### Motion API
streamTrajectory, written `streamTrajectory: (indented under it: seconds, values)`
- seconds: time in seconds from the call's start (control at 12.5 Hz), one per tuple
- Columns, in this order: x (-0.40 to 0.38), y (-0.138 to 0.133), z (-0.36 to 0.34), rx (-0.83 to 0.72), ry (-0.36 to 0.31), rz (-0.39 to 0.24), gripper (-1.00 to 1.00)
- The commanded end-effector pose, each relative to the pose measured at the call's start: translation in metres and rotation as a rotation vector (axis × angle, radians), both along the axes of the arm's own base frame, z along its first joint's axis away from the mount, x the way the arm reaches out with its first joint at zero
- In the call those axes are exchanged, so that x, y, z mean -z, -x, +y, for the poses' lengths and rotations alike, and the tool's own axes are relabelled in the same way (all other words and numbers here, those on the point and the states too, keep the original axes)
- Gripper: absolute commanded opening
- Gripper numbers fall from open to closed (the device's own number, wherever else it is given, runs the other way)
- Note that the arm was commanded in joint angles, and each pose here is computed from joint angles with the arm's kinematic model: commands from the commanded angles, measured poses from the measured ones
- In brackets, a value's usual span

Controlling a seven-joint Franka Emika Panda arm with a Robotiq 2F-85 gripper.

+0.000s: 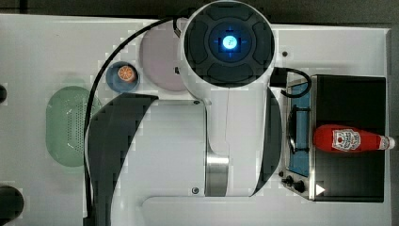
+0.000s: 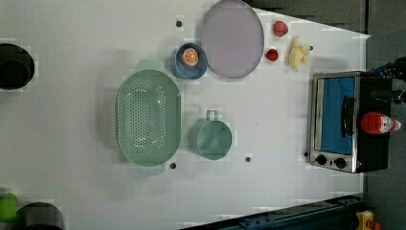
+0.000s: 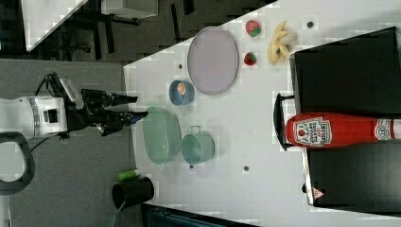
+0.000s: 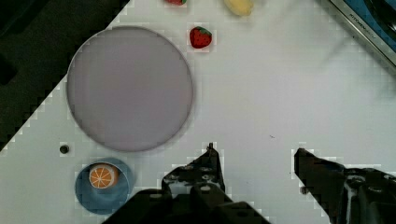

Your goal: Pick Ketchup from oven and place it on table.

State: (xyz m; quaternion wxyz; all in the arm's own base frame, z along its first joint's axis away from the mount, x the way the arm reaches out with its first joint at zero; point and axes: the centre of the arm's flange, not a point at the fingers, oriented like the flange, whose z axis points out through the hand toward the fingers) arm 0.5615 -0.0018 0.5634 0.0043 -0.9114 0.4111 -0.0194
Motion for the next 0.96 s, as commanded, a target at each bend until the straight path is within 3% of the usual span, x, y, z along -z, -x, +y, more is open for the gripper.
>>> streamTrajectory:
  seconds: [0.08, 0.24, 0.64, 0.8, 0.96]
  values:
    - [-0.061, 0.169, -0.012, -0.012, -0.017, 0.039, 0.58]
    - [-0.059, 0.168, -0.019, 0.000, -0.022, 0.040, 1.00]
    - [-0.026, 0.151, -0.092, 0.139, -0.080, 0.089, 1.00]
    - [-0.015, 0.143, -0.130, 0.209, -0.093, 0.051, 1.00]
    - [-0.001, 0.129, -0.187, 0.295, -0.054, -0.047, 1.00]
